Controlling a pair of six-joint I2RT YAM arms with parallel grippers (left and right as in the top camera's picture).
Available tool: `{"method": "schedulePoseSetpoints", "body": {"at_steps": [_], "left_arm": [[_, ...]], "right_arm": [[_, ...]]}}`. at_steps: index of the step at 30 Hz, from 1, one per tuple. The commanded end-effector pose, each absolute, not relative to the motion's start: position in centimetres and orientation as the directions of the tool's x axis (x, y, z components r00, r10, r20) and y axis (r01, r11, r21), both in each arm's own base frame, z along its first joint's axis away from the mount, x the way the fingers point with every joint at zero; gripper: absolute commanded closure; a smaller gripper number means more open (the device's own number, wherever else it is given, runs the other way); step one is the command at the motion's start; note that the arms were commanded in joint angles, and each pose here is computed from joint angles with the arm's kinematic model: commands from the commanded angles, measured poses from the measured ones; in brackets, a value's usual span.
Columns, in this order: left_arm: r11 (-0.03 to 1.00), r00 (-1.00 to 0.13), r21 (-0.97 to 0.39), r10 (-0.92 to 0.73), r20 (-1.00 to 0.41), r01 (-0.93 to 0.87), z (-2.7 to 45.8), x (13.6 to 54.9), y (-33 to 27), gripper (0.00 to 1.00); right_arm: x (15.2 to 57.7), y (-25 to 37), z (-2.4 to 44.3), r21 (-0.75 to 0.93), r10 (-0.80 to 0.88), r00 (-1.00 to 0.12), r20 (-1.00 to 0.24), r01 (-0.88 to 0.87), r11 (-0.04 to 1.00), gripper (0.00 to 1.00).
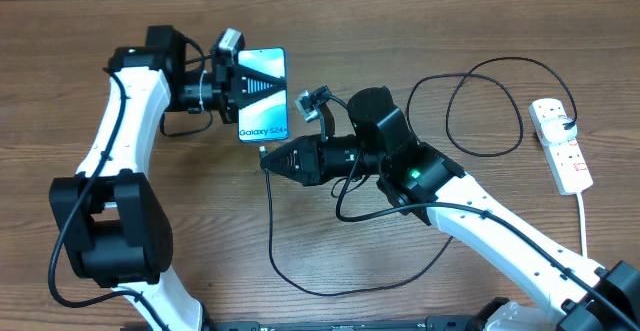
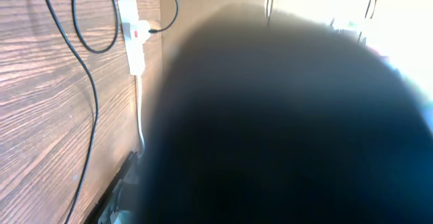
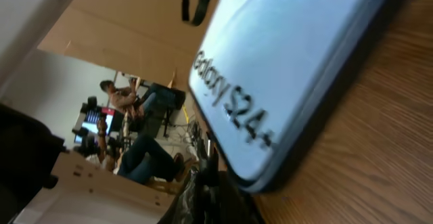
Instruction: Plug charger to phone and switch on socket
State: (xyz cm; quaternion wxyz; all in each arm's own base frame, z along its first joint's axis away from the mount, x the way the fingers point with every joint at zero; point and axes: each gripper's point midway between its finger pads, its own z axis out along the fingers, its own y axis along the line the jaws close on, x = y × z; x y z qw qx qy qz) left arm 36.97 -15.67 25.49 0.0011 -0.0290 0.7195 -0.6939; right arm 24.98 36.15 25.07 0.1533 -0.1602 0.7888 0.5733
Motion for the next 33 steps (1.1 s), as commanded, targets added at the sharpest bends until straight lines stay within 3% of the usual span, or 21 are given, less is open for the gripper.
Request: {"method": "schedulePoseSetpoints", "body": {"at_steps": [1, 33], "left_arm": [[-0.009, -0.999, -1.0, -0.04, 0.016, -0.016, 27.61, 36.47, -15.72, 0.96], [-0.007, -0.997, -0.998, -0.038, -0.062, 0.063, 27.62, 36.44, -15.82, 0.96]], "right_arm": [[25.37, 36.13, 26.37, 0.853, -0.034, -0.896, -0.443, -0.433, 0.291, 0.96], [26.05, 36.08, 26.52, 0.88, 0.022, -0.921, -0.39, -0.365, 0.304, 0.96]]}}
